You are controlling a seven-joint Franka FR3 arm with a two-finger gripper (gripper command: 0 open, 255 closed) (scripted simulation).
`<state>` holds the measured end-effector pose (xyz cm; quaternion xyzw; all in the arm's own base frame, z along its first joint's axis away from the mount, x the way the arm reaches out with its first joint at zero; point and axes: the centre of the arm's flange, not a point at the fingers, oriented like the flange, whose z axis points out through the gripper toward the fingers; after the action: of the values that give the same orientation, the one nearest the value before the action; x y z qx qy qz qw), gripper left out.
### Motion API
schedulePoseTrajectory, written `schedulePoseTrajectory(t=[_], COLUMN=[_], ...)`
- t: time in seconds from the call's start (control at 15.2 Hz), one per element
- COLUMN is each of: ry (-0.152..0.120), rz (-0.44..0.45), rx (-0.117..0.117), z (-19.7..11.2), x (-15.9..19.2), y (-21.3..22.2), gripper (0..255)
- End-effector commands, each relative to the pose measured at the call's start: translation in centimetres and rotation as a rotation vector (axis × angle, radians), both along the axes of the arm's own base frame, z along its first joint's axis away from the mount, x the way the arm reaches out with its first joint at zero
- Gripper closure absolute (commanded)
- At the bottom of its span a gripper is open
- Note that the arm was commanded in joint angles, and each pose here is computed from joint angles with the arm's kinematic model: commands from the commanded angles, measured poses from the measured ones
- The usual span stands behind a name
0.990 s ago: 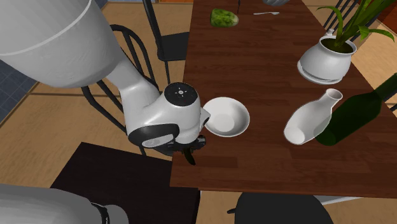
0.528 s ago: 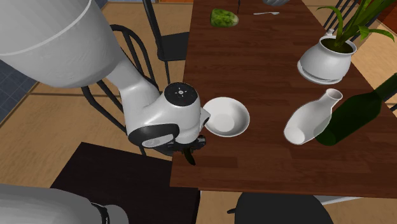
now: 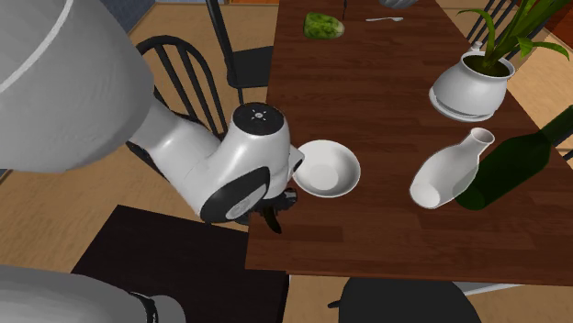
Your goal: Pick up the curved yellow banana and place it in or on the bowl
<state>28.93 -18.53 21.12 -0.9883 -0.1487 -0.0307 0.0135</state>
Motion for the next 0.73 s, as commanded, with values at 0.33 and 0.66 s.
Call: schedulePoseTrajectory(t=[0.33,0.66], ry=[0.002,0.002], rz=[0.002,0.002], rx=[-0.005,-0.005], z=[3.9,6.5], x=[0.0,0.0], y=[-0.1,-0.1], gripper=[255,255])
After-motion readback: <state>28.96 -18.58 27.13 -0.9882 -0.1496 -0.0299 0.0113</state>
